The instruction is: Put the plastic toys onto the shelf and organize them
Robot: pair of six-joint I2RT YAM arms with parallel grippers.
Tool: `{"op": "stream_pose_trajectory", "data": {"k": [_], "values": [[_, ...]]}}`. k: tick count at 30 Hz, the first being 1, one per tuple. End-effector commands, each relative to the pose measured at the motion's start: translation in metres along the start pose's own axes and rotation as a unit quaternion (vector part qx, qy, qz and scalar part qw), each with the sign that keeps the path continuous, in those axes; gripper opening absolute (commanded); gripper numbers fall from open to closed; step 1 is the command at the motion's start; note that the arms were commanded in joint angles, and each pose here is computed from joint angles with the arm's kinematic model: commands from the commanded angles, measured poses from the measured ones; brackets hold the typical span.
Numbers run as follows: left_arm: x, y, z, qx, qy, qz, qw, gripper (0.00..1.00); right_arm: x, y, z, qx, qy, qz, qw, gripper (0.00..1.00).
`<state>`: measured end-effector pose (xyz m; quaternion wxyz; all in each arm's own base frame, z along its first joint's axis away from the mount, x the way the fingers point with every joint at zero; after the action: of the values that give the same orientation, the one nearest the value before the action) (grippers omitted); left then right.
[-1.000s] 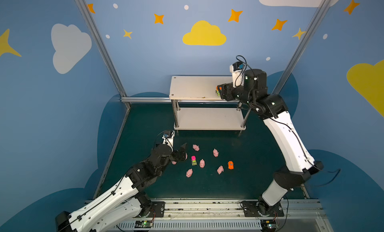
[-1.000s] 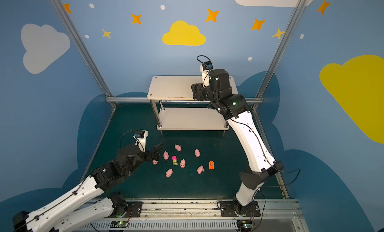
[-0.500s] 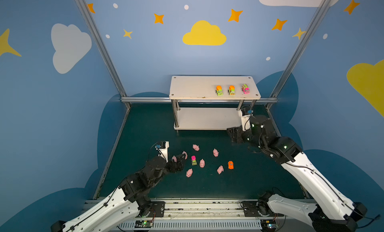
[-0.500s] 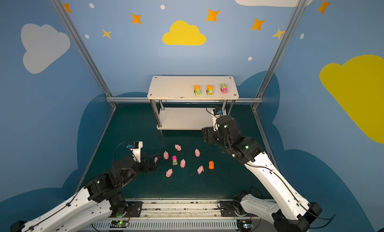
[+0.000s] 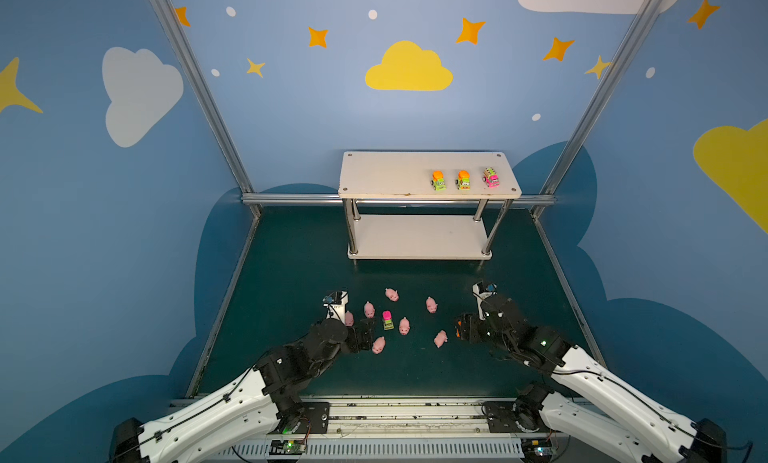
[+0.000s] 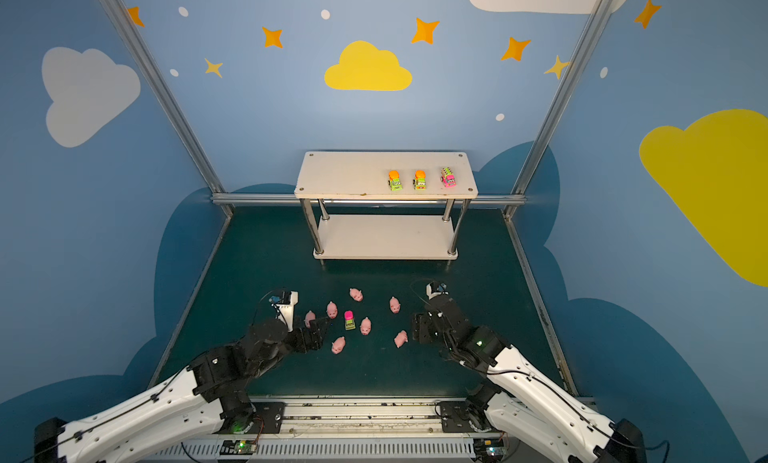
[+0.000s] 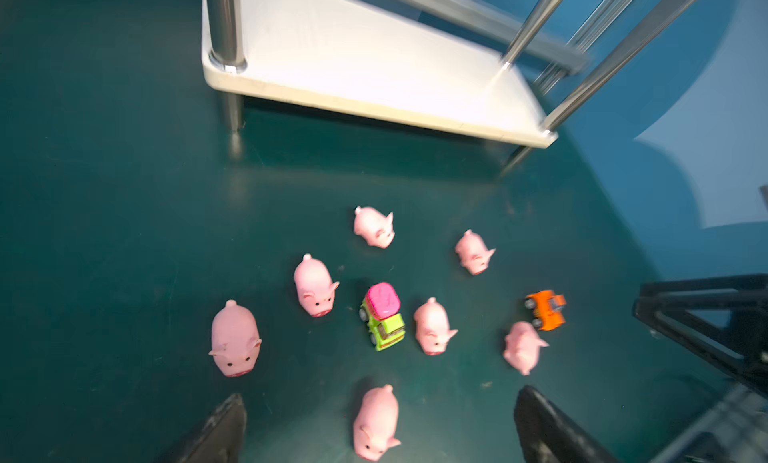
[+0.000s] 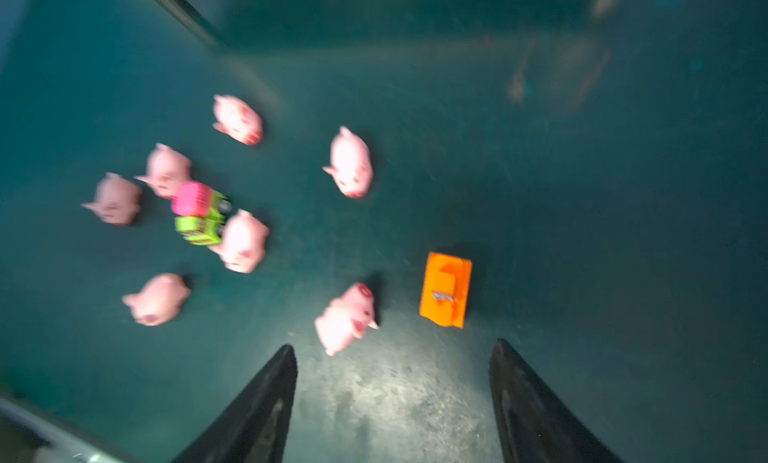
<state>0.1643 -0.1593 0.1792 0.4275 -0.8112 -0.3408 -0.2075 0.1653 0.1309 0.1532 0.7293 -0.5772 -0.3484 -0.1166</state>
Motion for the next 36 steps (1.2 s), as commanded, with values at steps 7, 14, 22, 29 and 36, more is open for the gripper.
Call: {"op": "stream_pose_trajectory", "data": {"k": [7, 14, 22, 29, 36], "values": [[0.012, 0.062, -0.044, 0.016, 0.051, -0.005, 0.999, 1.0, -0.008, 0.013, -0.013, -0.038, 0.035, -0.053, 0.997, 0.71], [0.007, 0.099, -0.071, 0.009, 0.088, 0.033, 0.996, 1.0, -0.016, 0.021, -0.012, -0.026, 0.031, -0.042, 0.998, 0.65], [0.015, 0.11, -0.088, 0.004, 0.115, 0.029, 0.993, 1.0, -0.017, 0.037, -0.01, -0.021, 0.022, -0.009, 0.999, 0.56], [0.009, 0.109, -0.087, -0.004, 0.109, 0.044, 0.993, 1.0, -0.021, 0.041, -0.014, -0.031, 0.034, -0.004, 0.999, 0.54], [0.014, 0.079, -0.074, -0.009, 0.107, 0.024, 0.994, 1.0, -0.031, 0.05, -0.017, -0.037, 0.058, -0.004, 0.998, 0.52]]}}
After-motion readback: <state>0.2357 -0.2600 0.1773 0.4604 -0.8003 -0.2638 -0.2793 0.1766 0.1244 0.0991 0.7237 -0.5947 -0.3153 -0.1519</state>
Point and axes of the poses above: each gripper's point midway between its finger pads, its own y axis out along the fingers, its own z axis along the line the jaws close on, x = y × z, the point moved 6 cm from there along -y, back along the fingers, and after that the axes turned 15 degrees about -y, right-handed, at the moved point
